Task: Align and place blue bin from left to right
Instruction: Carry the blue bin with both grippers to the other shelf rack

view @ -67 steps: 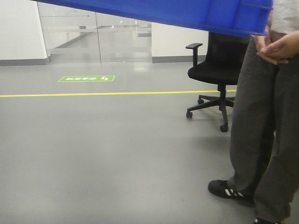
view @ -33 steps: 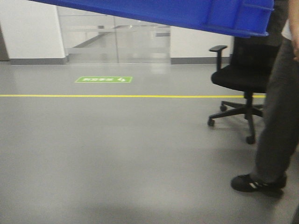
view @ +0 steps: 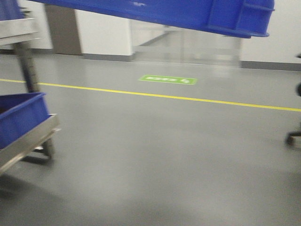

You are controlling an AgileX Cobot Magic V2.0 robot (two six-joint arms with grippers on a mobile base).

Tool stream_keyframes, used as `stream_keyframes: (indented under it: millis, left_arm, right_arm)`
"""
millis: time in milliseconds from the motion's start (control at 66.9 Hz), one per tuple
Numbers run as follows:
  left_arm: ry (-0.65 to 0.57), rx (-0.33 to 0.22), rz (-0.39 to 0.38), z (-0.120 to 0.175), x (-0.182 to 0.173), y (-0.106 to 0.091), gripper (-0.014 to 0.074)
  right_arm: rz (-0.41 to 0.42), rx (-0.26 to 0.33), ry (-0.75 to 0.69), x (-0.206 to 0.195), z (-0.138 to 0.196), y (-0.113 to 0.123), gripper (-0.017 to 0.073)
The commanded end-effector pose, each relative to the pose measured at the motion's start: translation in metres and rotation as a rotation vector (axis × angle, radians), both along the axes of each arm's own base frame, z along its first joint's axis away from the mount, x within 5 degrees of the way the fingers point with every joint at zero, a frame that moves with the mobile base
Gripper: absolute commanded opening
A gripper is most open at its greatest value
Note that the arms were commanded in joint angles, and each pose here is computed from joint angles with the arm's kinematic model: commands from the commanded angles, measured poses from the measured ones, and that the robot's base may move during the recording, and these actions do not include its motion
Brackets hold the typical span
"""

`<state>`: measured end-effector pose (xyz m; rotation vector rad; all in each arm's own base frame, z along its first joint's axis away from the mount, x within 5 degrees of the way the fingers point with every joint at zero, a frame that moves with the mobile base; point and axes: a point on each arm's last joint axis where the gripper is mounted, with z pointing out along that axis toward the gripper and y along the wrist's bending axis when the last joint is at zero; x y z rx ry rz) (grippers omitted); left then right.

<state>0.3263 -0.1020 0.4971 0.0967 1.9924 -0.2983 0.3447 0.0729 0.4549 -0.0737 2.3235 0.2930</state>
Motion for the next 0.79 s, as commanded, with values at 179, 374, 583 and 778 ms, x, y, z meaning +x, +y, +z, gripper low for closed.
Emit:
stream_keyframes:
  millis: [179, 374, 583, 778]
  left_arm:
    - [-0.141, -0.024, -0.015, 0.0216, -0.0082, 0.0016, -0.0111]
    - [-0.141, -0.024, -0.015, 0.0216, -0.0082, 0.0016, -0.0111]
    - [-0.141, -0.024, -0.015, 0.0216, -0.0082, 0.0016, -0.0111]
    - [-0.141, -0.024, -0.015, 0.0216, -0.0082, 0.0016, -0.0111]
  right_arm:
    - [0.021, 0.002, -0.104, -0.0031, 0.0151, 0.0005, -0.0070]
    - [0.021, 0.002, -0.104, -0.0031, 0.0151, 0.0005, -0.0070]
    - [0.021, 0.002, -0.104, -0.0031, 0.0151, 0.0005, -0.0070]
    - [0.021, 0.002, -0.104, -0.0031, 0.0151, 0.0005, -0.0070]
